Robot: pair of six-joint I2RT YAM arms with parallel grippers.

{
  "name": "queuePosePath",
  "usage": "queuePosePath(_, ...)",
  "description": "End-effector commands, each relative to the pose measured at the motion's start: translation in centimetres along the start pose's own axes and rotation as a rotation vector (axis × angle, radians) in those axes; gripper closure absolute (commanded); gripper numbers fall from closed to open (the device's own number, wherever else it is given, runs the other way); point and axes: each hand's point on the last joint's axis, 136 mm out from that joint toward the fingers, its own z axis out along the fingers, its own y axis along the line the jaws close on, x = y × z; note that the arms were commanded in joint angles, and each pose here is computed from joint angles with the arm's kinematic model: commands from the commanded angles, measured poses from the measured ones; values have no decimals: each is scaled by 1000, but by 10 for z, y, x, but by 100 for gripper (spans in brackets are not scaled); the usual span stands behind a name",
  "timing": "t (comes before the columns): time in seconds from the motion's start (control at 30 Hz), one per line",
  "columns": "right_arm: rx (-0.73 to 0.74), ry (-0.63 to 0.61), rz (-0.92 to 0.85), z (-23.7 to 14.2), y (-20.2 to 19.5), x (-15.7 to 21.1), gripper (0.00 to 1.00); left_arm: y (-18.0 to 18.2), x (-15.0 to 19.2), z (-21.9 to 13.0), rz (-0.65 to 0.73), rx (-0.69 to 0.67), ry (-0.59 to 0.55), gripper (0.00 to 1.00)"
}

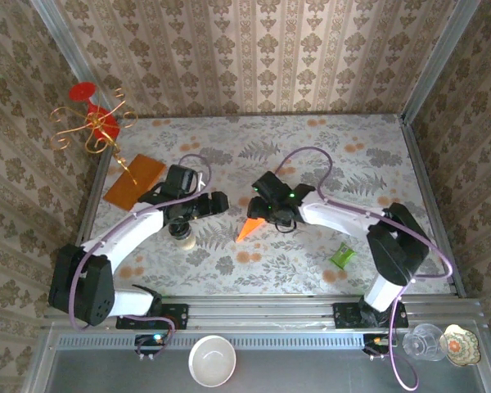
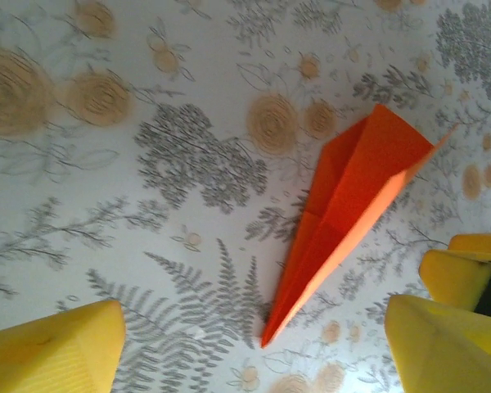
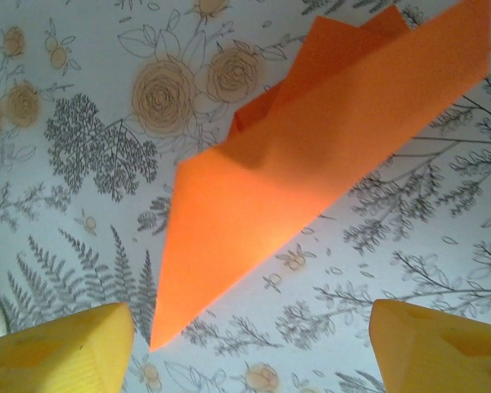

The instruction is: Fold a paper plane with a square sheet of paper (pick it up from the middle)

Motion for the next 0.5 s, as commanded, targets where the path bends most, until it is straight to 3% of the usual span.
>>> queuePosePath(0.0,186,-51,33,3,-22,-11,22,12,-4,-9,32,-40,-29,13)
queuePosePath(0.17,329,-92,20,11,-28,-23,15,14,-8,-11,36,-25,-31,10)
queuePosePath(0.47,380,-55,-13,22,-27,-17,11,11,-10,-7,44,-11,-17,2)
